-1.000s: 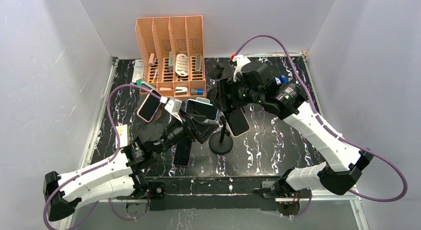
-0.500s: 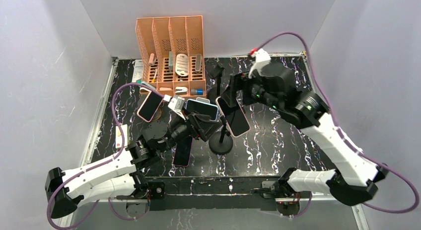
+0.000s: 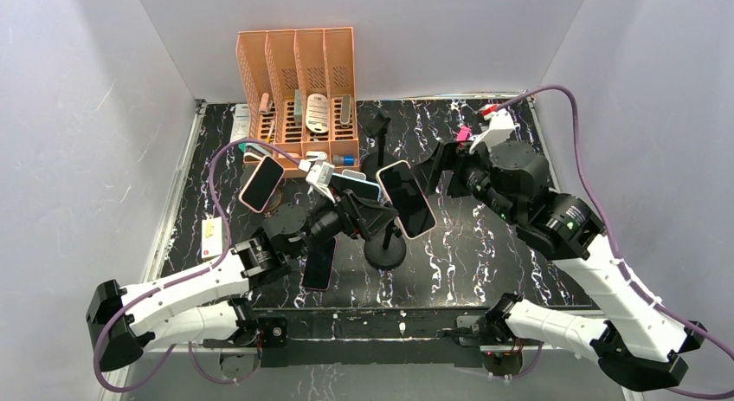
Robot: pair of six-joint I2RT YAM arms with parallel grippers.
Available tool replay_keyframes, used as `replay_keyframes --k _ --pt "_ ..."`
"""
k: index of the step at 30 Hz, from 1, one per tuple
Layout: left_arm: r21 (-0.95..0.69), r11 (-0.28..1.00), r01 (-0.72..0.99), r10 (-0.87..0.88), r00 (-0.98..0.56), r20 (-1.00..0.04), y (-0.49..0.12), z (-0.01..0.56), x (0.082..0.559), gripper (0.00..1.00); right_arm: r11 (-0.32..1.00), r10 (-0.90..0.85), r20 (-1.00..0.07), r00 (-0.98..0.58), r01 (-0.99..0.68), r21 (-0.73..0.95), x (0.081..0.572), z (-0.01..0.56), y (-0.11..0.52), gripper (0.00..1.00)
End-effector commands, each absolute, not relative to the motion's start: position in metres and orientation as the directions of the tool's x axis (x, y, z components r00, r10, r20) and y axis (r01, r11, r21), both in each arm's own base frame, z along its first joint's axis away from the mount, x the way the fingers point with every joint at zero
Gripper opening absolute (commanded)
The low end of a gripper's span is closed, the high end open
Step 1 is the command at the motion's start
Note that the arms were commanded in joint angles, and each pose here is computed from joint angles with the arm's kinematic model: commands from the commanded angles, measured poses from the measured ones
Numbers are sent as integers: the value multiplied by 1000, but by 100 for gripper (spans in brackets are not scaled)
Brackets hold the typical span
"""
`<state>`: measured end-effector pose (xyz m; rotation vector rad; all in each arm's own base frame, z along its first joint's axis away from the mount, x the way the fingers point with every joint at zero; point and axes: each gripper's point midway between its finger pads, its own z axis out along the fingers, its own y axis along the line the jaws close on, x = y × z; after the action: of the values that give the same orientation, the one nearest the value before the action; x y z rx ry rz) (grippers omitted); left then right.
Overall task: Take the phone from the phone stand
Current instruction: Move the phone stand with the phone to the center of the board.
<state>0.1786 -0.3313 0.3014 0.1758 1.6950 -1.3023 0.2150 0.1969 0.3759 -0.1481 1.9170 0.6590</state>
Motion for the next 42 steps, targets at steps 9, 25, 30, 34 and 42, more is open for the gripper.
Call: replay_keyframes --k 9,25,30,34,42 --pt "-697 355 622 -448 -541 -711 -341 319 178 56 744 235 -890 -391 -516 424 195 399 205 99" --pt "-681 353 642 -441 -527 -726 -346 307 180 34 771 152 -901 -407 -521 365 200 384 209 99" --pt "-665 365 651 -429 -517 -741 -345 301 179 22 798 67 -871 -487 -498 339 202 374 215 99" --pt "-645 383 661 -416 -501 -759 -341 294 179 8 813 -10 -839 -544 -494 310 205 366 222 99" --pt "-581 447 680 -373 -448 -812 -332 278 182 0 820 -115 -819 -562 -520 241 208 365 225 99"
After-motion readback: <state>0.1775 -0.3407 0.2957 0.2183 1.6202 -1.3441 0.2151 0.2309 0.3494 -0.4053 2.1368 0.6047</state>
